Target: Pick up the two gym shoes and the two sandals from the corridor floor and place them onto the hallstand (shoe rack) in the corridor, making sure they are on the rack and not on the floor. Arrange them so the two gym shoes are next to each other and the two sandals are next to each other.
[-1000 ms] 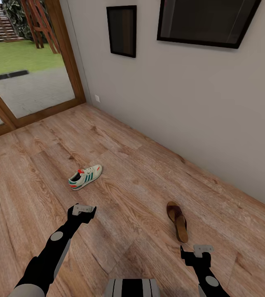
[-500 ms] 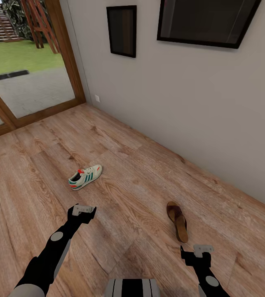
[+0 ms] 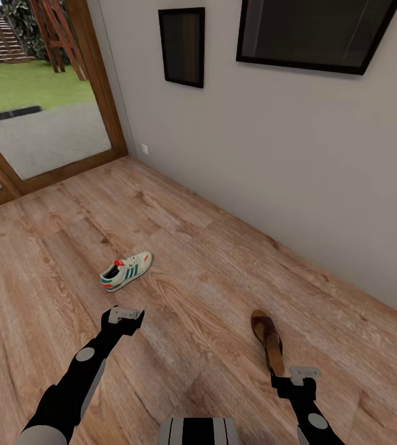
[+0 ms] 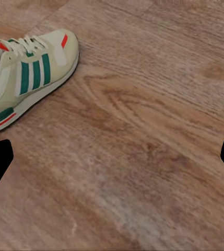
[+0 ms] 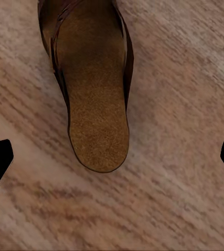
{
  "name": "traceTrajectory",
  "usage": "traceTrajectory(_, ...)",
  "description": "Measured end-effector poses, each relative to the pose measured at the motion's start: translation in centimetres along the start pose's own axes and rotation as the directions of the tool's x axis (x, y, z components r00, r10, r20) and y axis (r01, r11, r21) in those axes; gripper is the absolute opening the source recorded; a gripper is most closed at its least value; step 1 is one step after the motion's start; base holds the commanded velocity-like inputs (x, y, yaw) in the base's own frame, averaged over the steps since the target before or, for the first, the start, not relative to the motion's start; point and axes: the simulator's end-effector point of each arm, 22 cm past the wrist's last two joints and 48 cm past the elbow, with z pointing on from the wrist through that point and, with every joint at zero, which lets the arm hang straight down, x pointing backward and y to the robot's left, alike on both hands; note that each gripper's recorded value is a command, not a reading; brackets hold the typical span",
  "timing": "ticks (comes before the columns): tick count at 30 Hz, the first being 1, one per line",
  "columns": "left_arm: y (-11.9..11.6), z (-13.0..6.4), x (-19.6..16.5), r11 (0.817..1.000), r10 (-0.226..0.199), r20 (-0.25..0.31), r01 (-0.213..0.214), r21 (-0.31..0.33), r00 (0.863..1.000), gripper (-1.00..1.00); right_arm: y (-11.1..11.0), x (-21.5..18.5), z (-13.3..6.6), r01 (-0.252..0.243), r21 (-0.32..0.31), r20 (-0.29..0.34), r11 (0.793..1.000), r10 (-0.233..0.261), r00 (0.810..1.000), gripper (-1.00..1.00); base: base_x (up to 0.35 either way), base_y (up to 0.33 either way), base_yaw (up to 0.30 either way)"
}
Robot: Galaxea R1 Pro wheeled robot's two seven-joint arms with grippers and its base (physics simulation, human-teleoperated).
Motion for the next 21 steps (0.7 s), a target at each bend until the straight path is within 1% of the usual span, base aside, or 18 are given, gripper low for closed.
traceTrajectory(8,-0.01,0.01,0.01,1.000,0.000,0.000,0.000,0.000,1.000,1.00,0.00,0.01,0.01,0.000,0.000,0.000,1.000,0.000,1.000,1.00,0.041,0.000,0.000)
traceTrajectory(21,-0.01,0.01,0.01,1.000,0.000,0.000,0.000,0.000,1.000,1.00,0.00,0.01,0.01,0.000,0.000,0.000,1.000,0.000,1.000,1.00,0.006,0.000,0.000)
